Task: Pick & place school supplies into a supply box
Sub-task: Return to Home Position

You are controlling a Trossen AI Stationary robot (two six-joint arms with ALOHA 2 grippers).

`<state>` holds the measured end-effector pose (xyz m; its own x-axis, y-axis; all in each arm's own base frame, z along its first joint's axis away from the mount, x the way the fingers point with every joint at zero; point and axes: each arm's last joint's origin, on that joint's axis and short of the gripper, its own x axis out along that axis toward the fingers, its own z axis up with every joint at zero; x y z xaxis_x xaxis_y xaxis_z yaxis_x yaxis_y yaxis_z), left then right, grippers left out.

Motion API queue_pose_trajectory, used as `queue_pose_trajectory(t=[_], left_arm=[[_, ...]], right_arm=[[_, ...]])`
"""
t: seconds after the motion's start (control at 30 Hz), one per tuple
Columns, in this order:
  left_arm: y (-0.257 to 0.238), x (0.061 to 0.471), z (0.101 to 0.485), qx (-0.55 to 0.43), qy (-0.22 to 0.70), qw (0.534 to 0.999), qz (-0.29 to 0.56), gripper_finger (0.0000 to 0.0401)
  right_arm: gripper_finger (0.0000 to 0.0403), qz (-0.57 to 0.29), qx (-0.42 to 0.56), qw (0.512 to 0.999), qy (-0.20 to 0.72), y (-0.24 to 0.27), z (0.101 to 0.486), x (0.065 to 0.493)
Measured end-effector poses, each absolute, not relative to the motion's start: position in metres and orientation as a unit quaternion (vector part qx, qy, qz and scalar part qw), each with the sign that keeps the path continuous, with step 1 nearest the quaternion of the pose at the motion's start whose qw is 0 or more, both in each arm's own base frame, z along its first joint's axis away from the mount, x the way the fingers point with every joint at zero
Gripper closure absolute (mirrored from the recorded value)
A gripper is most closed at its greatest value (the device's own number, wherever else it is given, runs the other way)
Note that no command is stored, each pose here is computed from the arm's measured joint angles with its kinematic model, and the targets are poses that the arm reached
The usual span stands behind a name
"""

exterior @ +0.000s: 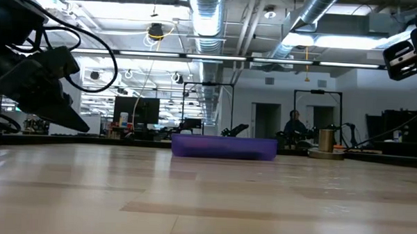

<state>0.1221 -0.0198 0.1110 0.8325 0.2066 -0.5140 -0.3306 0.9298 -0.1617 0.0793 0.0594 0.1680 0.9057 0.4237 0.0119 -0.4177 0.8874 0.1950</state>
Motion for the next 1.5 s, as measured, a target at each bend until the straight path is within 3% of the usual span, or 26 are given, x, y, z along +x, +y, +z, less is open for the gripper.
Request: queue_pose_trajectory(t=[0.33,1.03,1.5], left_arm=[[-0.020,0.121,0.112,-0.125,0.248,0.950,0.140,0.0260],[0.002,0.105,0.162,-0.219,-0.006,0.961,0.167,0.0260],[-0.002,0.096,0.174,-0.239,-0.068,0.961,0.124,0.0260]], right_arm=[[0.0308,0.216,0.096,0.971,0.016,0.059,0.168,0.079],[0.0308,0.216,0.096,0.972,0.017,0.059,0.168,0.079],[0.0308,0.216,0.096,0.972,0.017,0.059,0.168,0.079]])
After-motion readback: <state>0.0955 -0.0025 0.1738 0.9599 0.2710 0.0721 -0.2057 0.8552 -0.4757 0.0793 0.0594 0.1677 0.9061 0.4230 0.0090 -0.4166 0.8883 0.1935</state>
